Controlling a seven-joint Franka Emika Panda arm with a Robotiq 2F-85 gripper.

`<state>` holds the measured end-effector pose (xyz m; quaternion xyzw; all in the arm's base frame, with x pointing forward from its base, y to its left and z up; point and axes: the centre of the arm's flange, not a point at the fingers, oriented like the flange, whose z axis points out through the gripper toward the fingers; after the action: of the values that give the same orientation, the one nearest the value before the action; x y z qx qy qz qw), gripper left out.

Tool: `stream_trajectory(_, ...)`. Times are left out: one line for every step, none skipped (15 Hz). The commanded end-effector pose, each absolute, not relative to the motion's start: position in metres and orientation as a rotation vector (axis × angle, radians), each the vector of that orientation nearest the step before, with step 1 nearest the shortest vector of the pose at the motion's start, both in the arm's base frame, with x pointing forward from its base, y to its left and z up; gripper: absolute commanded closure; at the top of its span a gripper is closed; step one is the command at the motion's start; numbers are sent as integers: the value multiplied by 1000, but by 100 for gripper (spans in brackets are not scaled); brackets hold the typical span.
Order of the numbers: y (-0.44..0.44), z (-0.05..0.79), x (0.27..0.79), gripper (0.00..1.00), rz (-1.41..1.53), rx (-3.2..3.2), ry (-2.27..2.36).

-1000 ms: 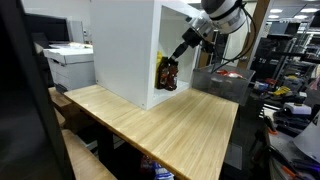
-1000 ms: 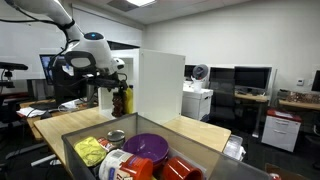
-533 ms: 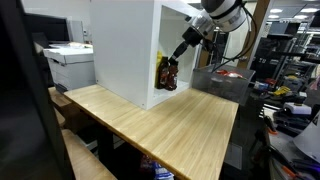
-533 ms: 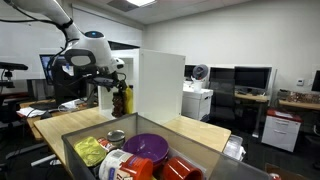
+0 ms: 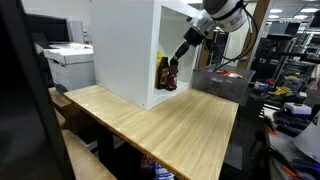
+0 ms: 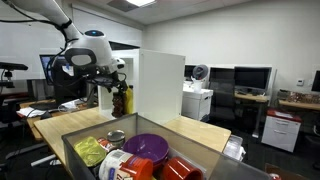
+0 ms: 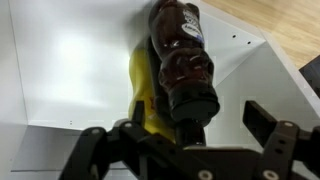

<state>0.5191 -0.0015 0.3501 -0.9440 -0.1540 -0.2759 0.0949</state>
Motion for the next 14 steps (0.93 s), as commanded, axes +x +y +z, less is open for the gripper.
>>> stream_trajectory(-9, 377, 504, 0, -838, -2838, -420)
stream_trajectory(-10, 378, 504, 0, -837, -2841, -419)
stream_trajectory(-10, 379, 503, 0, -830, -2843, -419)
stream_trajectory(-9, 379, 502, 0, -825, -2846, -419)
stream_trajectory(-10, 380, 502, 0, -820, -2849, -419)
stream_trajectory(-10, 381, 501, 0, -804, -2851, -419)
stream_trajectory(-10, 382, 500, 0, -783, -2858, -416)
stream_trajectory(-11, 383, 499, 0, -770, -2864, -412)
stream_trajectory(-12, 384, 497, 0, -756, -2871, -407)
stream_trajectory(-13, 386, 497, 0, -744, -2885, -400)
stream_trajectory(-15, 386, 495, 0, -730, -2891, -376)
stream_trajectory(-17, 387, 495, 0, -720, -2898, -370)
stream_trajectory(-18, 388, 494, 0, -712, -2902, -365)
stream_trajectory(-19, 389, 494, 0, -691, -2915, -362)
